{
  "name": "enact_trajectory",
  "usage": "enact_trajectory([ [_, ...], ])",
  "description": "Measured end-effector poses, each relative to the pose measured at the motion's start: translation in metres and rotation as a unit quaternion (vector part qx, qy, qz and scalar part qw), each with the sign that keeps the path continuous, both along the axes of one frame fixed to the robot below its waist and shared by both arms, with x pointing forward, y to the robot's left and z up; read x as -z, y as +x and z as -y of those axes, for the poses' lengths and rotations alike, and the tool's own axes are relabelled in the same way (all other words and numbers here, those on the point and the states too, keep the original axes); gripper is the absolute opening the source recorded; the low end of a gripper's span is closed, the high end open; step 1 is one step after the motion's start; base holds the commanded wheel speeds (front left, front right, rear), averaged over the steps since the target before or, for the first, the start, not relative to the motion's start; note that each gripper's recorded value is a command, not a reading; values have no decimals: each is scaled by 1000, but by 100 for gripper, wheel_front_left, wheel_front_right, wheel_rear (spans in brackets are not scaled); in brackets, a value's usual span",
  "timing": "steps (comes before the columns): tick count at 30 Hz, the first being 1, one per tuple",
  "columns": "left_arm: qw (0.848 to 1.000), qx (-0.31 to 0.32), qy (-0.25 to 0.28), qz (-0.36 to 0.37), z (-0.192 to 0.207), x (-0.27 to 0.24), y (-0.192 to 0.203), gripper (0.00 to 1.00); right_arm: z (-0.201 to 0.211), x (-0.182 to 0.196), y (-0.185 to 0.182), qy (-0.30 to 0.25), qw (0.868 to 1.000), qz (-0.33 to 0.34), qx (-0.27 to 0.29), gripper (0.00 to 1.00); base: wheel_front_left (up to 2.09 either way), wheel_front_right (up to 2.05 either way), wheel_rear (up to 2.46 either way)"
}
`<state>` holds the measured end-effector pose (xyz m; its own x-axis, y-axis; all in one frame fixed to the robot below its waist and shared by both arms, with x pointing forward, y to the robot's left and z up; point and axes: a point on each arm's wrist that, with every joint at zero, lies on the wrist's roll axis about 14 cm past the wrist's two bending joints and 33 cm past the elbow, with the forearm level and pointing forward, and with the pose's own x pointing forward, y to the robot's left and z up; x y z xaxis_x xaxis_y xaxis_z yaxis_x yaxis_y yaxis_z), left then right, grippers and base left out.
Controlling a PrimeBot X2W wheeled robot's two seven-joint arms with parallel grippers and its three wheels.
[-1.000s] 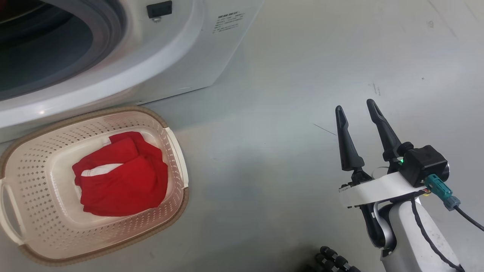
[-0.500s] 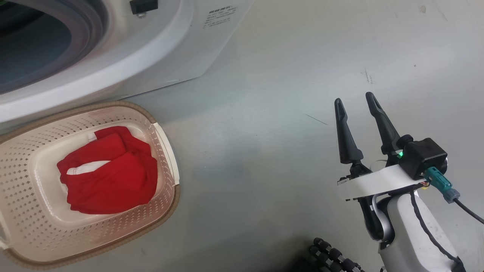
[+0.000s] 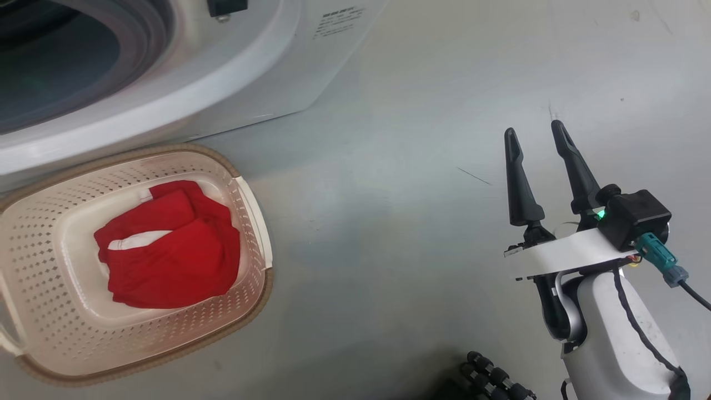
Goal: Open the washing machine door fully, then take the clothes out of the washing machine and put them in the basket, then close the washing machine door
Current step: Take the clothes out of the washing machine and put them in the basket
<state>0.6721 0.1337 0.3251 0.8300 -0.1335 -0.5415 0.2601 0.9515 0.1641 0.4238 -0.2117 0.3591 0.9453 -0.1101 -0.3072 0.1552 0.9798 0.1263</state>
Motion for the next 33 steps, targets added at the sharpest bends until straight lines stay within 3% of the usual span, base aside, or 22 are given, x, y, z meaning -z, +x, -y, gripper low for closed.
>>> enact_trajectory([
  [17,989,-23,-71,130,-1,-56,-20,0,-9,-25,18,-6,999,45,-24,100,0,0,0],
  [33,955,-78,-128,255,-30,-118,-95,0,-32,-55,14,6,995,79,-59,100,0,0,0],
])
